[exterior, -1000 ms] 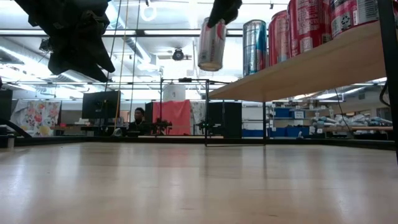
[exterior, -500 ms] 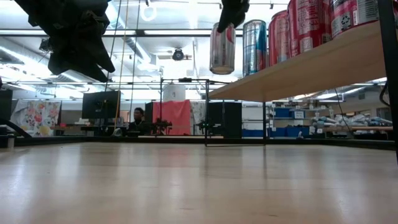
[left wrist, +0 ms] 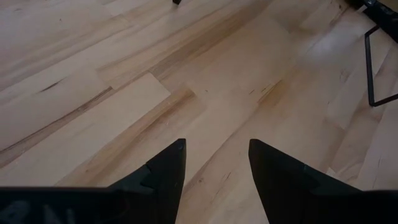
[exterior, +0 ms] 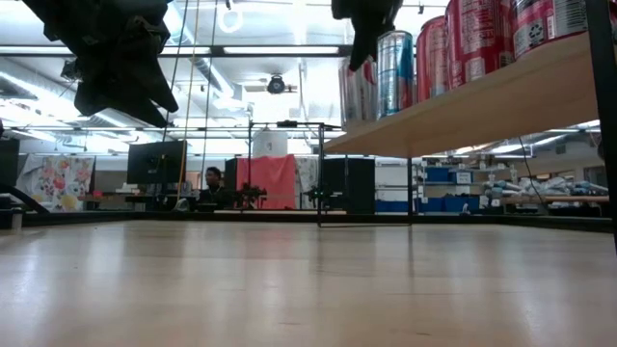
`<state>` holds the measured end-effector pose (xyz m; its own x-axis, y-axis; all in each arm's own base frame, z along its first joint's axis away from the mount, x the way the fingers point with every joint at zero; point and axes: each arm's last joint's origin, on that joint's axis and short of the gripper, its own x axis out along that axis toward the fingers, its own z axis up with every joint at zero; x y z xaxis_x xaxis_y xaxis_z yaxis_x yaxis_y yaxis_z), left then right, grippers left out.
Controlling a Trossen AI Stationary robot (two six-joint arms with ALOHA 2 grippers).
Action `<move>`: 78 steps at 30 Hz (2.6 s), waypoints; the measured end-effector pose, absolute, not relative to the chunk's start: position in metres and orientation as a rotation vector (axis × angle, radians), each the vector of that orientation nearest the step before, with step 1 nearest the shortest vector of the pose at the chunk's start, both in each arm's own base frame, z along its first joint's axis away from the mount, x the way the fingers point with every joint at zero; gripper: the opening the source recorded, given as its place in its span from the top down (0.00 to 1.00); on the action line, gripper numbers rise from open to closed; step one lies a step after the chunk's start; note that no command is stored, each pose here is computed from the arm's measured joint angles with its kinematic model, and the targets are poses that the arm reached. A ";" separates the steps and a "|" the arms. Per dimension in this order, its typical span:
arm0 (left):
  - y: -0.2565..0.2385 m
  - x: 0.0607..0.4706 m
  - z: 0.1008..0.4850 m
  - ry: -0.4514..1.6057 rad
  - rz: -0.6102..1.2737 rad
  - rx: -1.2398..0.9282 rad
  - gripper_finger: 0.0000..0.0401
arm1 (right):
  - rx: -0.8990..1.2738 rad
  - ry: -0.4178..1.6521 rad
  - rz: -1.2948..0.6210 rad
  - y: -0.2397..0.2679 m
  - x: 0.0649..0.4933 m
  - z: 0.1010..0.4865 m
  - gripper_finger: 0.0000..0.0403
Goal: Place canned beverage on shelf
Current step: Put the silver soda can on the shelf aligned with the other silver can
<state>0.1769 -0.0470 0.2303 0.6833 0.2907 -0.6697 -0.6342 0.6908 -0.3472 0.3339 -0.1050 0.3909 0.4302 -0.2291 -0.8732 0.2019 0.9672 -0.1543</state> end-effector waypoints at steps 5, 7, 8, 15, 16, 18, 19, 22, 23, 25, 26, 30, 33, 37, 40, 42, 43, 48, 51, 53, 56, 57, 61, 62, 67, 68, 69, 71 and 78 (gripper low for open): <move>-0.048 0.177 0.230 0.628 0.536 -0.619 0.54 | -0.025 1.097 -0.269 -0.106 0.337 0.383 0.23; -0.048 0.177 0.230 0.635 0.529 -0.624 0.54 | -0.013 1.102 -0.275 -0.106 0.337 0.380 0.22; -0.048 0.177 0.230 0.638 0.525 -0.626 0.54 | -0.007 1.104 -0.279 -0.106 0.338 0.379 0.22; -0.049 0.177 0.230 0.643 0.519 -0.629 0.54 | 0.007 1.110 -0.308 -0.107 0.338 0.375 0.16; -0.049 0.177 0.230 0.642 0.519 -0.629 0.54 | 0.009 1.108 -0.310 -0.107 0.338 0.375 0.15; -0.049 0.177 0.230 0.642 0.519 -0.629 0.54 | 0.010 1.106 -0.312 -0.108 0.338 0.375 0.14; -0.049 0.177 0.230 0.642 0.519 -0.629 0.54 | 0.010 1.105 -0.312 -0.108 0.338 0.375 0.14; -0.049 0.177 0.230 0.644 0.517 -0.631 0.54 | 0.010 1.105 -0.313 -0.107 0.338 0.376 0.13; -0.049 0.177 0.230 0.645 0.516 -0.631 0.54 | 0.009 1.108 -0.313 -0.107 0.337 0.377 0.13; -0.049 0.177 0.230 0.645 0.516 -0.631 0.54 | 0.002 1.106 -0.323 -0.107 0.335 0.383 0.13; -0.049 0.177 0.230 0.645 0.516 -0.631 0.54 | -0.008 1.099 -0.338 -0.107 0.334 0.386 0.13; -0.049 0.177 0.230 0.646 0.516 -0.629 0.54 | -0.027 1.087 -0.359 -0.105 0.330 0.399 0.13; -0.049 0.177 0.230 0.647 0.515 -0.628 0.54 | -0.027 1.060 -0.362 -0.105 0.328 0.406 0.13; -0.049 0.177 0.230 0.648 0.515 -0.625 0.54 | -0.009 1.018 -0.351 -0.104 0.328 0.413 0.13; -0.049 0.177 0.230 0.648 0.514 -0.626 0.54 | 0.004 0.981 -0.362 -0.105 0.331 0.415 0.14; -0.049 0.177 0.230 0.647 0.514 -0.626 0.54 | 0.009 0.939 -0.362 -0.105 0.335 0.416 0.14; -0.049 0.178 0.230 0.645 0.513 -0.627 0.54 | 0.007 0.922 -0.361 -0.104 0.337 0.417 0.14; -0.049 0.178 0.231 0.631 0.512 -0.632 0.54 | -0.008 0.830 -0.349 -0.101 0.348 0.419 0.14; -0.049 0.178 0.231 0.630 0.512 -0.632 0.54 | -0.010 0.839 -0.340 -0.100 0.350 0.417 0.14; -0.049 0.179 0.231 0.628 0.514 -0.637 0.54 | 0.002 0.861 -0.322 -0.100 0.352 0.413 0.14; -0.049 0.179 0.232 0.624 0.512 -0.640 0.54 | 0.014 0.917 -0.316 -0.101 0.355 0.403 0.14; -0.049 0.179 0.232 0.622 0.511 -0.640 0.54 | 0.016 0.940 -0.314 -0.101 0.355 0.401 0.14; -0.049 0.179 0.232 0.621 0.512 -0.640 0.54 | 0.030 0.993 -0.319 -0.101 0.354 0.394 0.14; -0.049 0.179 0.232 0.621 0.512 -0.640 0.54 | 0.035 1.001 -0.321 -0.101 0.354 0.394 0.14; -0.049 0.179 0.232 0.624 0.510 -0.651 0.54 | 0.044 1.035 -0.321 -0.100 0.351 0.392 0.14; -0.049 0.179 0.232 0.624 0.510 -0.652 0.54 | 0.044 1.045 -0.322 -0.100 0.350 0.392 0.14; -0.049 0.179 0.232 0.622 0.509 -0.653 0.54 | 0.044 1.055 -0.323 -0.100 0.349 0.391 0.14; -0.049 0.179 0.232 0.620 0.507 -0.654 0.54 | 0.041 1.065 -0.329 -0.100 0.348 0.391 0.14; -0.049 0.179 0.232 0.619 0.508 -0.660 0.54 | 0.002 1.052 -0.426 -0.101 0.345 0.396 0.14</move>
<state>0.1794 -0.0494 0.2321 0.7074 0.2350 -0.6666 -0.6080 0.6834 -0.4042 0.3446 -0.1014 0.3957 0.4220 -0.3393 -0.8407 0.3412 0.9186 -0.1994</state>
